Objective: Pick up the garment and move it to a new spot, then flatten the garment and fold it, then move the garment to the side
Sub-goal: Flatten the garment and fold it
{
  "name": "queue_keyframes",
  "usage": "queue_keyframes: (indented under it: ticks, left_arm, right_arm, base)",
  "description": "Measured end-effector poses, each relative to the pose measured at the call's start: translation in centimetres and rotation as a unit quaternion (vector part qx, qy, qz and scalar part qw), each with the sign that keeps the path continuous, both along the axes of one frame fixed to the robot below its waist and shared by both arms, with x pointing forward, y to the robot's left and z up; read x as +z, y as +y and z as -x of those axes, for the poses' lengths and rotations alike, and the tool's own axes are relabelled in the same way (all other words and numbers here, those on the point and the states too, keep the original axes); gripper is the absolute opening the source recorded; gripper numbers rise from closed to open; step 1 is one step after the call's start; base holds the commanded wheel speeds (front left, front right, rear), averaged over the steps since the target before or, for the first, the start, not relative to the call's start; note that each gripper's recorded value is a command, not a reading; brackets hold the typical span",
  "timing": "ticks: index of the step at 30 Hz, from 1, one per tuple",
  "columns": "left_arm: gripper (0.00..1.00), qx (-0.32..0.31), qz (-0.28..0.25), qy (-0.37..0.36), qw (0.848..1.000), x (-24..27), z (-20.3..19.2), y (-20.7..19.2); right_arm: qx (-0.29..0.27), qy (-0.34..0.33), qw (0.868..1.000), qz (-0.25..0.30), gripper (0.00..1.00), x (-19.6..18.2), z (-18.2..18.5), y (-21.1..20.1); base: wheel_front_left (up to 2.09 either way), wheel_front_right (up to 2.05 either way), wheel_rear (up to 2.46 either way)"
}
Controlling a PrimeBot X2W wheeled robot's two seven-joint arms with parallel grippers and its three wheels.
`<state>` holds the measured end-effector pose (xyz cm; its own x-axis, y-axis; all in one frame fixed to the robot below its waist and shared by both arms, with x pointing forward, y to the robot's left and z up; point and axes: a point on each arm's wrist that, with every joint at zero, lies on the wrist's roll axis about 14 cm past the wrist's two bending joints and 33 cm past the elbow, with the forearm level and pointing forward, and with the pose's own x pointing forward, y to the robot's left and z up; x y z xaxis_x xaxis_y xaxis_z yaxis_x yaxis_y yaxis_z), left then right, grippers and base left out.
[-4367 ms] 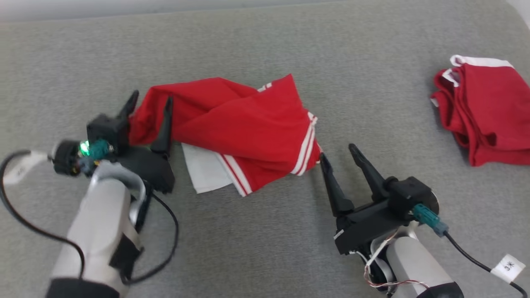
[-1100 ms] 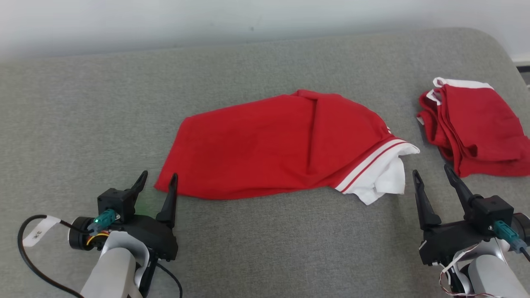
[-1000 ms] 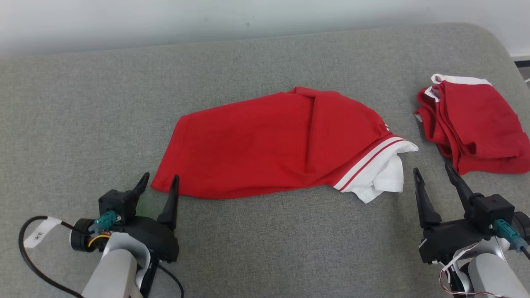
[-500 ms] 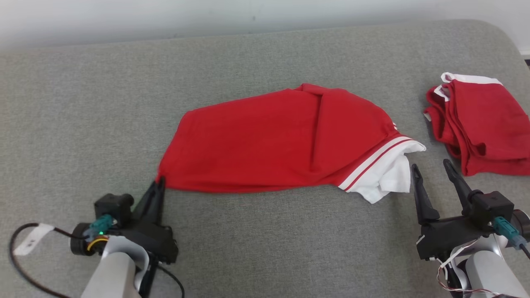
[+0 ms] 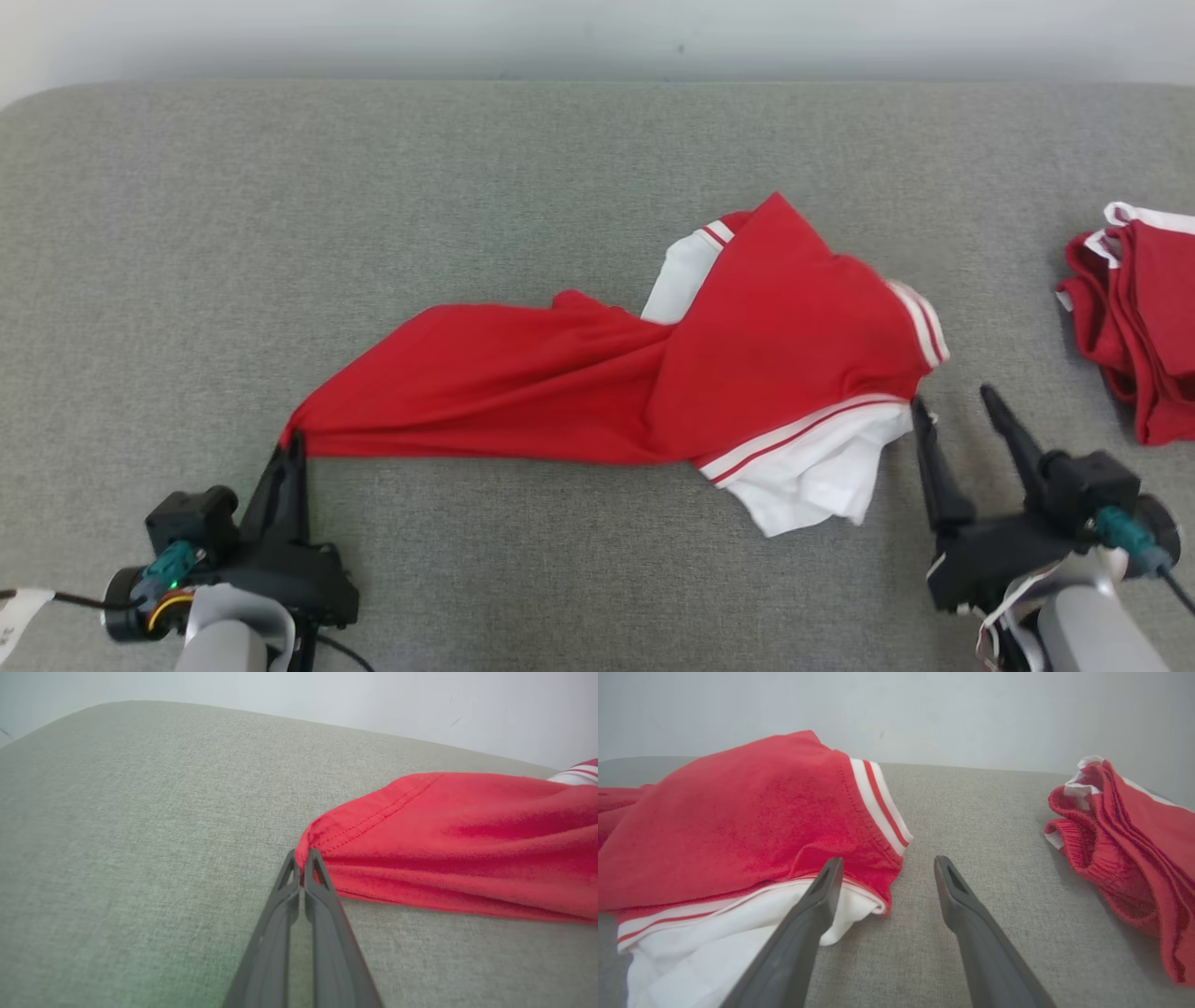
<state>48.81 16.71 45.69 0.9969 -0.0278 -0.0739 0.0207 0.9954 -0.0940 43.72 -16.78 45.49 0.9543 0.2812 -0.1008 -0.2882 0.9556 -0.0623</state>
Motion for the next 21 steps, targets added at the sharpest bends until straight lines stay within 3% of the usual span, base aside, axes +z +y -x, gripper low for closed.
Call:
queue_keyframes:
  ticks: [3,5,6,13,21]
  left_arm:
    - [0.00,0.023,-0.003,0.006,1.000,-0.4,0.7,1.4]
    - [0.78,0.026,-0.003,0.011,1.000,-0.7,1.2,1.6]
    - [1.00,0.025,-0.002,0.015,1.000,-0.9,1.4,1.5]
    - [1.00,-0.001,0.006,0.021,1.000,-1.1,3.3,-0.3]
    - [1.00,-0.019,0.010,0.021,1.000,-0.9,5.1,-1.7]
  right_arm:
    - [0.009,0.021,1.000,-0.006,1.00,-1.3,0.8,0.8]
    - [0.012,0.034,0.999,-0.013,1.00,-2.0,1.6,1.1]
    - [0.015,0.040,0.999,-0.016,1.00,-2.3,2.1,1.4]
    - [0.027,0.064,0.996,-0.050,1.00,-2.9,5.7,2.8]
    - [0.039,0.041,0.993,-0.099,1.00,-0.6,6.7,4.6]
  base:
    - [0.00,0.00,0.00]
    - [0.00,0.00,0.00]
    - [0.00,0.00,0.00]
    - [0.00,0.00,0.00]
    - [0.00,0.00,0.00]
